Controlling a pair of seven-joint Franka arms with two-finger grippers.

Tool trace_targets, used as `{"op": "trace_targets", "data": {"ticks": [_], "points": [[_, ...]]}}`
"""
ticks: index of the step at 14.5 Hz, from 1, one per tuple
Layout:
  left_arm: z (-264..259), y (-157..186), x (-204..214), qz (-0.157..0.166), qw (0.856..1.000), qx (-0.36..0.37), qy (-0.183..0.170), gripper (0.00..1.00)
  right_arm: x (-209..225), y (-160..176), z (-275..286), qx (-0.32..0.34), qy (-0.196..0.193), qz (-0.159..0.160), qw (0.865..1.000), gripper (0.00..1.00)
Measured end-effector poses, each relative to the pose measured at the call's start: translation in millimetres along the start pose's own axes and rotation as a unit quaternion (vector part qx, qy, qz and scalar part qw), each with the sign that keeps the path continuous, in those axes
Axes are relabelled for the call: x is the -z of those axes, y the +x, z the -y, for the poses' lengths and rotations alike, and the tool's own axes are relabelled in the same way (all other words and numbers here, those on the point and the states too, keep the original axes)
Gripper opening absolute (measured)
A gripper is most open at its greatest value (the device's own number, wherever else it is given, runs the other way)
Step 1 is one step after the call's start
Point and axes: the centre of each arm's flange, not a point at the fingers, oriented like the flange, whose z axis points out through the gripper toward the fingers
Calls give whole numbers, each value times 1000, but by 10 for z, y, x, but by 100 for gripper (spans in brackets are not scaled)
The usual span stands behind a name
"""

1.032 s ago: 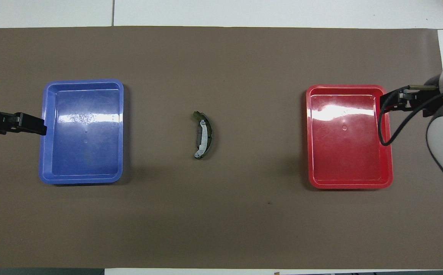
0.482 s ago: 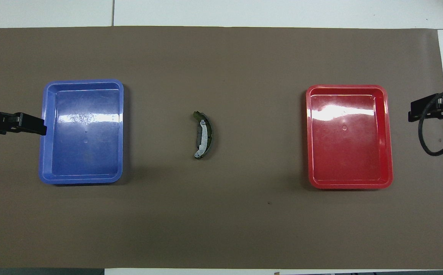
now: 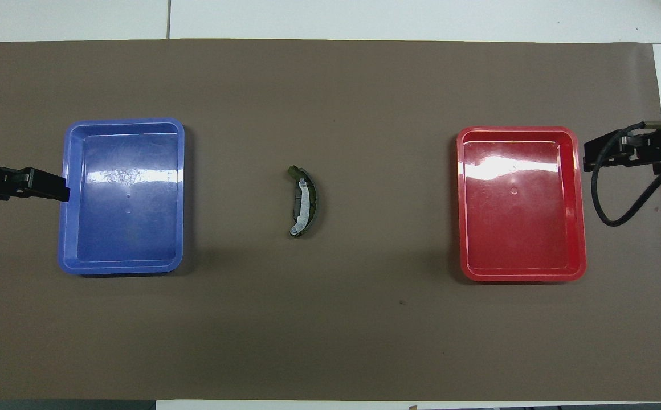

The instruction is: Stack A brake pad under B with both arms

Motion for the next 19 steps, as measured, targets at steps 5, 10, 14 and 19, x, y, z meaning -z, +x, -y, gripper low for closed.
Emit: {"op": "trace_targets", "data": {"ticks": [5, 10, 14, 19], "points": [[0, 0, 0, 0, 1000, 0, 0, 100, 271, -47, -32, 7, 1, -13, 1000, 100], [0, 0, 0, 0, 1000, 0, 0, 100, 240, -63, -41, 12, 0, -2, 1000, 100], [0, 0, 0, 0, 1000, 0, 0, 100, 215, -62, -72, 37, 0, 2, 999, 100], [0, 0, 0, 0, 1000, 0, 0, 100, 211, -61, -90, 40, 0, 3, 999, 100]]}}
